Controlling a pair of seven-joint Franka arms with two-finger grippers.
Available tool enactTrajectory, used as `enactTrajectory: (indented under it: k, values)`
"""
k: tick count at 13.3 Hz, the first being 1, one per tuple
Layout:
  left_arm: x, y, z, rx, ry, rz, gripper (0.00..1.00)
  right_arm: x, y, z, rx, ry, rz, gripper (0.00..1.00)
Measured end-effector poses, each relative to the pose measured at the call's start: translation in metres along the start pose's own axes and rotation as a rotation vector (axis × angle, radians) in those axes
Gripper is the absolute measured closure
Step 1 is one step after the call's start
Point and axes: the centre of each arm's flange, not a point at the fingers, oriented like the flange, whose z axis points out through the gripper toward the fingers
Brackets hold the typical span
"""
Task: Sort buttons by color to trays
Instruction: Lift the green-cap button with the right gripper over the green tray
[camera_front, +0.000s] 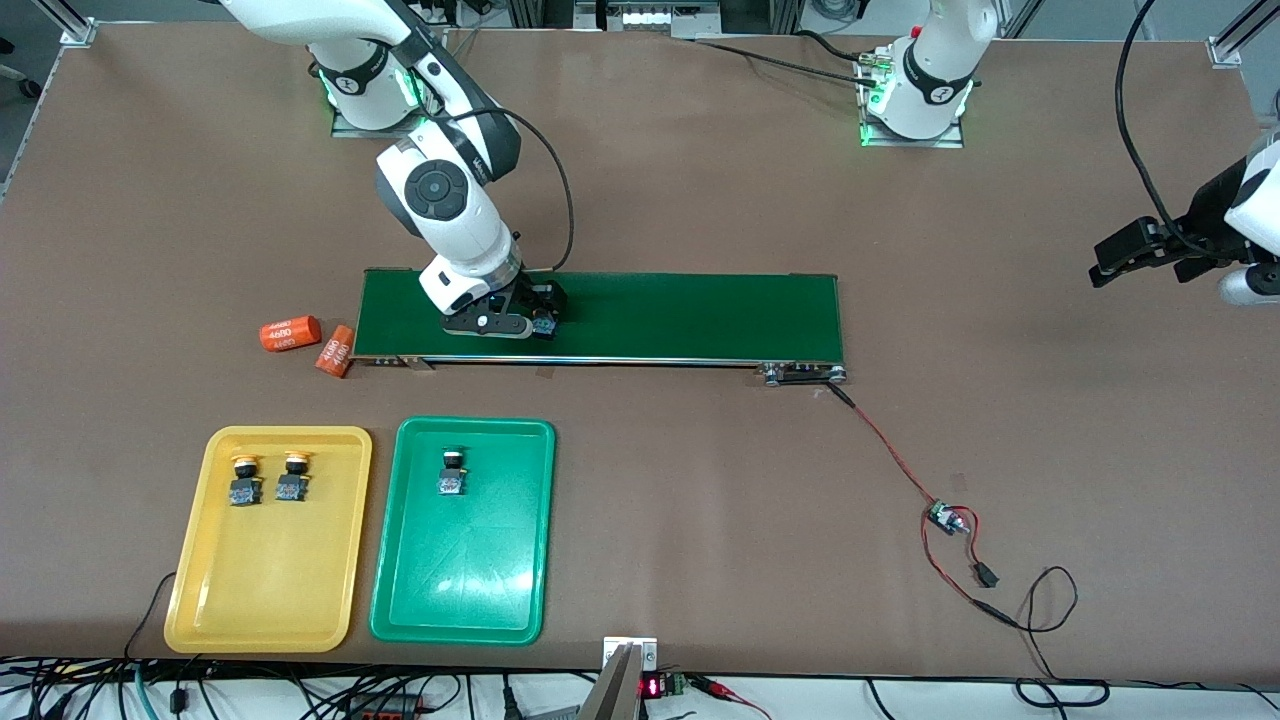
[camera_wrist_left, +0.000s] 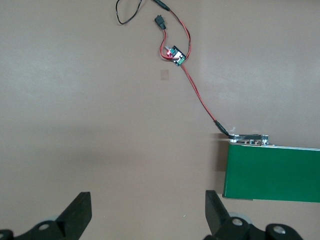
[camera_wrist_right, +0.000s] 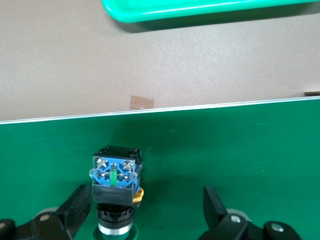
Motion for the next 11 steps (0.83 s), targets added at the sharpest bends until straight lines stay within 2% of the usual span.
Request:
enactTrajectory:
  k: [6, 7, 8, 9, 10, 11]
  values:
    - [0.0, 0.001, -0.002, 0.0, 0.005, 0.001, 0.0, 0.001, 0.004, 0.009, -0.015, 0.001, -0.016, 0.04]
    - [0.0, 0.0, -0.002, 0.001, 0.006, 0.0, 0.0, 0.002, 0.004, 0.011, -0.018, 0.002, -0.021, 0.09]
    - [0.0, 0.0, -0.002, 0.001, 0.006, -0.001, 0.0, 0.002, 0.004, 0.012, -0.02, 0.004, -0.026, 0.22]
    - [0.0, 0.0, -0.002, 0.001, 0.006, -0.001, 0.0, 0.002, 0.005, 0.014, -0.021, 0.005, -0.027, 0.27]
    - [0.0, 0.0, -0.002, 0.001, 0.007, -0.001, 0.0, 0.003, 0.007, 0.015, -0.022, 0.006, -0.025, 0.27]
    - [0.0, 0.0, -0.002, 0.001, 0.008, 0.0, 0.0, 0.004, 0.008, 0.016, -0.024, 0.006, -0.024, 0.35]
